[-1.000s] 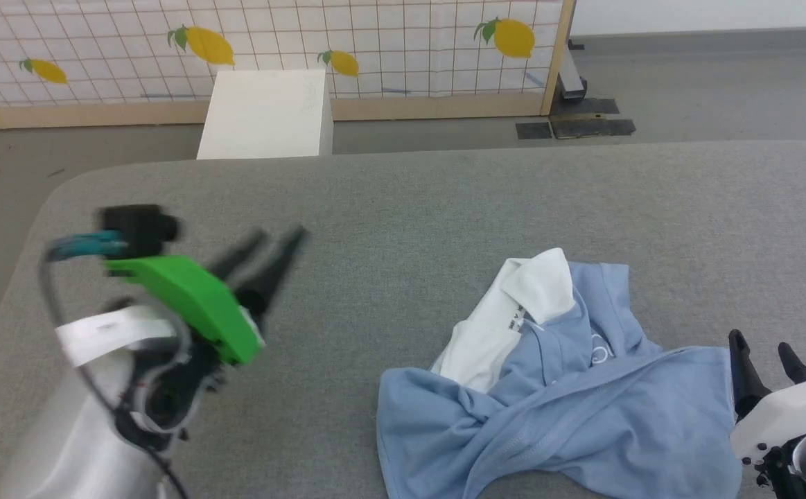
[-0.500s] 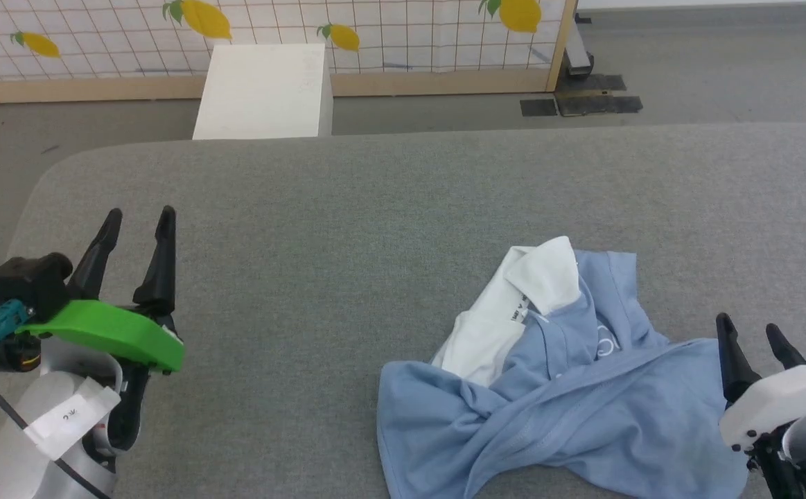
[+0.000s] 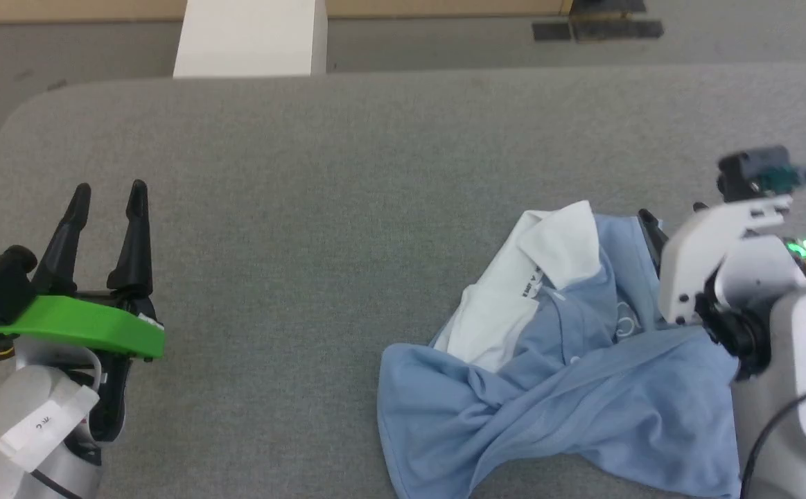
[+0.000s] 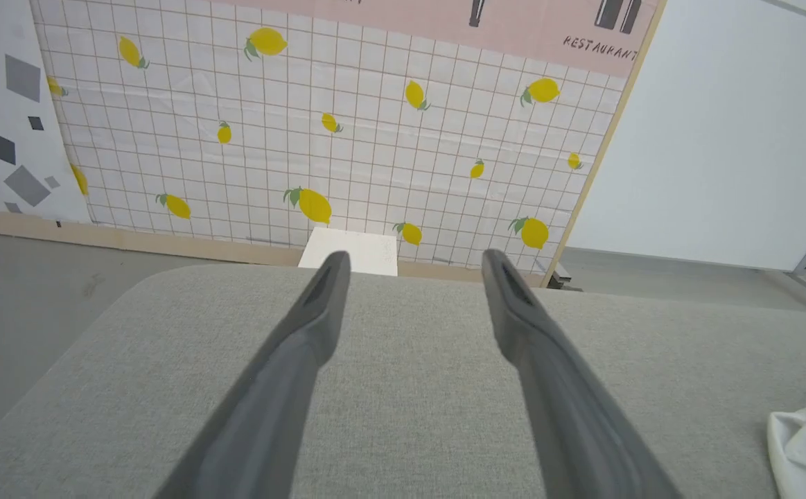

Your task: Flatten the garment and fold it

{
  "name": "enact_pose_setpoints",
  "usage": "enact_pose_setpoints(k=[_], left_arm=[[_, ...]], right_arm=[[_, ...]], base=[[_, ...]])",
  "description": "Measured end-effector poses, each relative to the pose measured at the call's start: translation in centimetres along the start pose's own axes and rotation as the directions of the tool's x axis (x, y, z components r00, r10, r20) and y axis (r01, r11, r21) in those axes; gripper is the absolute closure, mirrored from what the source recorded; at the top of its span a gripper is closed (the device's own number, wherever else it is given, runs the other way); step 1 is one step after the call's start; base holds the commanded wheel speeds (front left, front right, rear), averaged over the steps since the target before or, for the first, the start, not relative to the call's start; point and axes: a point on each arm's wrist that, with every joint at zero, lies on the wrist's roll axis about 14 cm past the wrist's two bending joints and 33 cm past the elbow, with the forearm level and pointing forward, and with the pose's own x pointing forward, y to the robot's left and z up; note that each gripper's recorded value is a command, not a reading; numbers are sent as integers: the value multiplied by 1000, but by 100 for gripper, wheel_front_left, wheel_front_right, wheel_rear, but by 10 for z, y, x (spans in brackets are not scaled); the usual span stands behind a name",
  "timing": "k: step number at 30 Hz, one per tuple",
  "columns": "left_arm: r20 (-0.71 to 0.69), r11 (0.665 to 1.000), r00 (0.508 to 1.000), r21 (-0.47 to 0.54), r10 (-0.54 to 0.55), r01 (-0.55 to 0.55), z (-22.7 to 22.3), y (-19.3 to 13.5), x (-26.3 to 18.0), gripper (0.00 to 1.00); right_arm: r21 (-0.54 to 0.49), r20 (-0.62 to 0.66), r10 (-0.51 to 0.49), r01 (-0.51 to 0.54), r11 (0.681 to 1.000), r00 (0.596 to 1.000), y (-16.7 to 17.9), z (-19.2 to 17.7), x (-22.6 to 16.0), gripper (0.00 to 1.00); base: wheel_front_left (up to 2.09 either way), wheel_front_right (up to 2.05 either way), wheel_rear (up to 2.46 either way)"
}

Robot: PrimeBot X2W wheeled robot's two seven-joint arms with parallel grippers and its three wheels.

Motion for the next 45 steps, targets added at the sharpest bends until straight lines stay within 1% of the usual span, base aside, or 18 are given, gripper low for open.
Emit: enact_pose_setpoints(k=[2, 4, 6, 10, 13, 16, 17, 18, 19, 21, 27, 30, 33, 35, 40, 41, 42, 45], left_arm=[[-18, 1000, 1000, 2, 3, -3, -8, 5, 1, 0], [-35, 1000, 999, 3, 11, -11, -15, 9, 2, 0], [-51, 1000, 999, 3, 19, -19, -22, 15, 3, 0], [-73, 999, 997, 7, 32, -32, -32, 23, 3, 0], [-90, 999, 995, 13, 53, -52, -38, 32, 0, 0], [-103, 998, 993, 16, 64, -62, -43, 38, -2, 0], [-106, 998, 992, 17, 66, -64, -44, 39, -3, 0], [-110, 998, 992, 17, 68, -67, -45, 40, -3, 0], [-114, 997, 991, 17, 71, -70, -46, 41, -4, 0], [-116, 997, 991, 15, 72, -71, -48, 41, -4, 0], [-114, 998, 992, 5, 60, -60, -48, 37, -3, 0], [-115, 998, 992, -1, 56, -56, -49, 35, -3, 0], [-124, 999, 991, -7, 53, -54, -52, 34, -4, 0], [-126, 998, 990, -9, 63, -65, -53, 37, -6, 0], [-130, 996, 988, -6, 83, -85, -53, 43, -11, 0], [-129, 996, 988, -6, 85, -87, -52, 43, -12, 0], [-127, 996, 988, -7, 86, -87, -51, 43, -13, 0], [-122, 997, 990, -12, 77, -79, -48, 40, -14, 0]], right_arm=[[-71, -116, -8, 0, 997, 993, 1, -10, 14, 0], [-103, -210, -18, -4, 995, 978, 0, -21, 23, 0], [-142, -306, -38, -6, 990, 951, -2, -35, 32, 0], [-165, -442, -35, -43, 985, 896, 5, -63, 43, 0], [-183, -538, -13, -102, 978, 843, 20, -86, 47, 0], [-177, -576, 10, -136, 975, 817, 27, -93, 50, 0], [-170, -585, 16, -142, 975, 811, 28, -95, 50, 52], [-168, -587, 21, -148, 975, 810, 29, -94, 51, 87], [-166, -583, 29, -154, 974, 812, 31, -93, 51, 100], [-161, -570, 41, -161, 974, 821, 33, -90, 53, 100], [-172, -423, 47, -131, 976, 905, 28, -59, 63, 100], [-183, -298, 21, -79, 980, 954, 20, -17, 73, 100], [-170, -185, -20, -12, 985, 982, 7, 25, 82, 100], [-141, -138, -79, 60, 988, 987, -8, 50, 91, 100], [-127, -254, -108, 77, 989, 961, -10, 23, 97, 98], [-119, -260, -100, 71, 990, 960, -7, 20, 96, 20], [-117, -260, -97, 69, 991, 961, -6, 19, 94, 0], [-98, -217, -92, 72, 993, 972, -5, 22, 89, 0]], base=[[0, 0, 0], [0, 0, 0], [0, 0, 0], [0, 0, 0], [0, 0, 0], [0, 0, 0], [0, 0, 0], [0, 0, 0], [0, 0, 0], [0, 0, 0], [0, 0, 0], [0, 0, 0], [0, 0, 0], [0, 0, 0], [0, 0, 0], [0, 0, 0], [0, 0, 0], [0, 0, 0]])
